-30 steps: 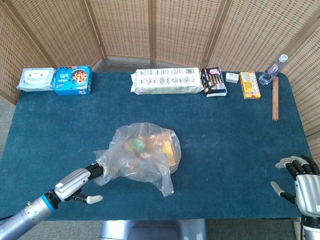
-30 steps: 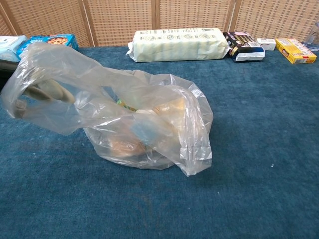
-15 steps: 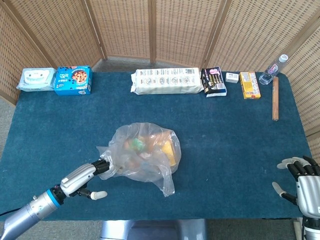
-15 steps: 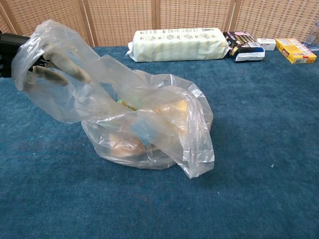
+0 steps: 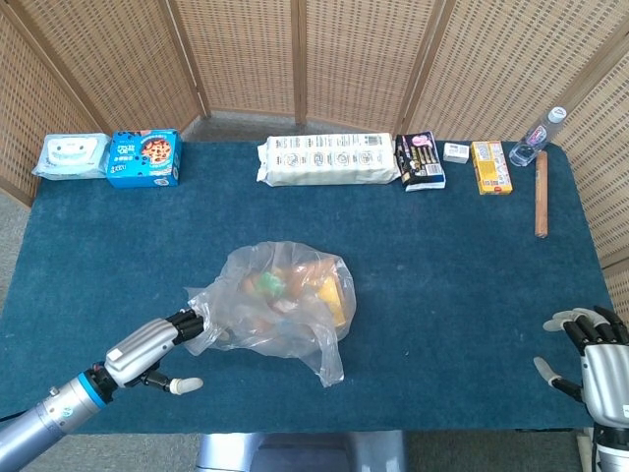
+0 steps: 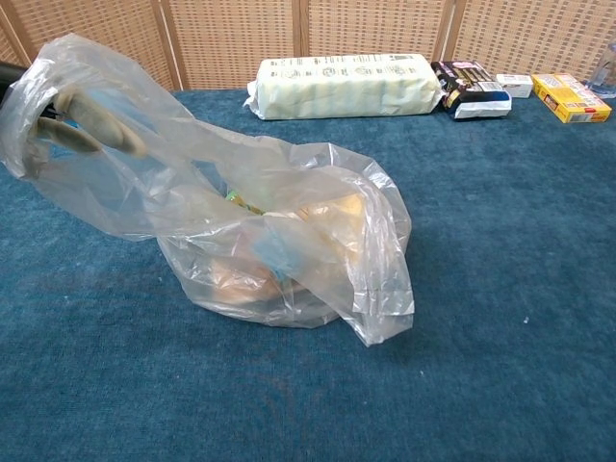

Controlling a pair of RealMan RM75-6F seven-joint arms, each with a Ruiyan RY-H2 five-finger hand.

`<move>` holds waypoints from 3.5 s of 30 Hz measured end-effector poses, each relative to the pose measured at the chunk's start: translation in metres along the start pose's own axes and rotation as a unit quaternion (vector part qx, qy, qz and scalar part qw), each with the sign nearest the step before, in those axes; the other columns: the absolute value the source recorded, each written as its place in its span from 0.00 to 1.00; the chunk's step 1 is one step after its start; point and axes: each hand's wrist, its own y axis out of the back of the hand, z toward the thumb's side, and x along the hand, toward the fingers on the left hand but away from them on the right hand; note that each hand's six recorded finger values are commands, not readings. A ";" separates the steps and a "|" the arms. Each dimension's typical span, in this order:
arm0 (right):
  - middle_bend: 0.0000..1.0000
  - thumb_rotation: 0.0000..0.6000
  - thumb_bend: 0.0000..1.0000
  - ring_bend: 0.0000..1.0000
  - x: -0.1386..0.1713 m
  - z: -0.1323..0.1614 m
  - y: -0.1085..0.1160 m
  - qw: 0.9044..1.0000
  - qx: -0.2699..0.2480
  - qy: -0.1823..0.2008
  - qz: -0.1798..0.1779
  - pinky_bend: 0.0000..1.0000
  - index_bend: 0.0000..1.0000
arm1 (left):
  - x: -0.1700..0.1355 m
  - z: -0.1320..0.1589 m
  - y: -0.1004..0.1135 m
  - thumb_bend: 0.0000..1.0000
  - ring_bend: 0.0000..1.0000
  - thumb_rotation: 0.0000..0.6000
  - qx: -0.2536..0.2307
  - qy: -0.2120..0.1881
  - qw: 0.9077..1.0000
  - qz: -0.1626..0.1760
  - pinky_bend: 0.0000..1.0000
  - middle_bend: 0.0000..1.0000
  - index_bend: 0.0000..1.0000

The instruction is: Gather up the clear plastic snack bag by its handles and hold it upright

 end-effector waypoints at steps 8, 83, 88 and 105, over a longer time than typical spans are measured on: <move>0.37 1.00 0.20 0.27 0.001 -0.001 0.001 1.000 0.001 -0.001 -0.002 0.16 0.41 | 0.006 0.006 -0.005 0.08 0.07 0.00 0.024 -0.009 1.000 -0.003 0.12 0.19 0.23; 0.37 1.00 0.20 0.27 -0.004 0.002 0.001 1.000 0.004 0.002 -0.006 0.15 0.41 | 0.058 -0.020 0.036 0.11 0.24 0.00 -0.670 -0.093 0.735 -0.052 0.37 0.23 0.23; 0.37 1.00 0.20 0.27 -0.004 0.001 0.002 1.000 0.003 0.001 -0.008 0.15 0.41 | 0.067 -0.026 0.027 0.11 0.22 0.00 -0.667 -0.058 0.741 -0.055 0.35 0.23 0.16; 0.37 1.00 0.20 0.27 -0.002 -0.001 0.007 1.000 0.001 0.003 -0.017 0.15 0.41 | 0.103 -0.001 0.013 0.11 0.22 0.00 -0.673 -0.031 0.730 -0.114 0.39 0.23 0.16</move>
